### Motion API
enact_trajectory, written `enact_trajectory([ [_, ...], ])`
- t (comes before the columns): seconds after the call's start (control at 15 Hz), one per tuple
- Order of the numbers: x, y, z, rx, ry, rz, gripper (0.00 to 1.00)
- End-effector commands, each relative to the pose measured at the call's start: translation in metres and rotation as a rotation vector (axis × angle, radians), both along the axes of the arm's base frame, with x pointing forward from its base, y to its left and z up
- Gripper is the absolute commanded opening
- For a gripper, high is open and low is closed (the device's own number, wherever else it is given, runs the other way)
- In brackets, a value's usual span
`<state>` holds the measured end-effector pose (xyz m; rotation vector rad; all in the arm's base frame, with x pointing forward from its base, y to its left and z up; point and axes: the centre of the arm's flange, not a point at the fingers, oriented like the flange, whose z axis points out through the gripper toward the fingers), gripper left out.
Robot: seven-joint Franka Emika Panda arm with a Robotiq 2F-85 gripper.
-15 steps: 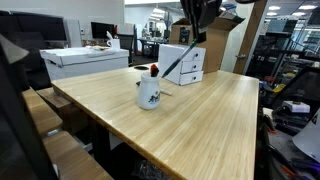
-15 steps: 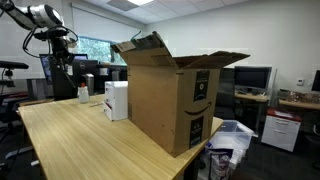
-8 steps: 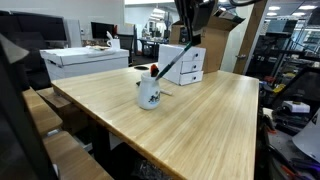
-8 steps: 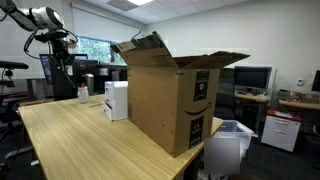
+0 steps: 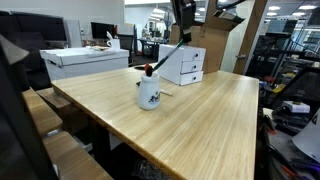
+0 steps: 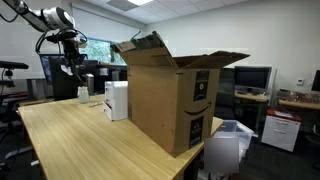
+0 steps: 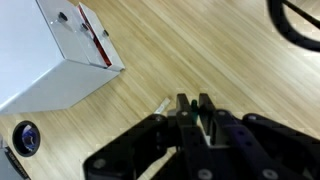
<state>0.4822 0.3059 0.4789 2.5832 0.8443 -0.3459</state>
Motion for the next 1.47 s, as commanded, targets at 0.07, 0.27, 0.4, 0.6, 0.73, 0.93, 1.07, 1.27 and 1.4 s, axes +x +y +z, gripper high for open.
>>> enact_trajectory([
  [0.07, 0.005, -0.019, 0.000, 0.009, -0.010, 0.002, 0.06],
  [0.27, 0.006, -0.022, 0.005, 0.038, -0.049, 0.002, 0.06],
  [0.4, 0.002, -0.023, 0.009, 0.045, -0.063, 0.016, 0.06],
  [0.6, -0.005, -0.018, 0.016, 0.067, -0.090, 0.010, 0.06],
  [0.73, -0.009, -0.023, 0.019, 0.070, -0.098, 0.000, 0.06],
  [0.93, -0.015, -0.030, 0.024, 0.062, -0.102, -0.004, 0.06],
  [1.07, -0.018, -0.035, 0.026, 0.061, -0.107, -0.010, 0.06],
  [1.27, -0.027, -0.037, 0.026, 0.054, -0.100, -0.013, 0.06],
  [1.4, -0.037, -0.029, 0.022, 0.055, -0.092, 0.013, 0.06],
])
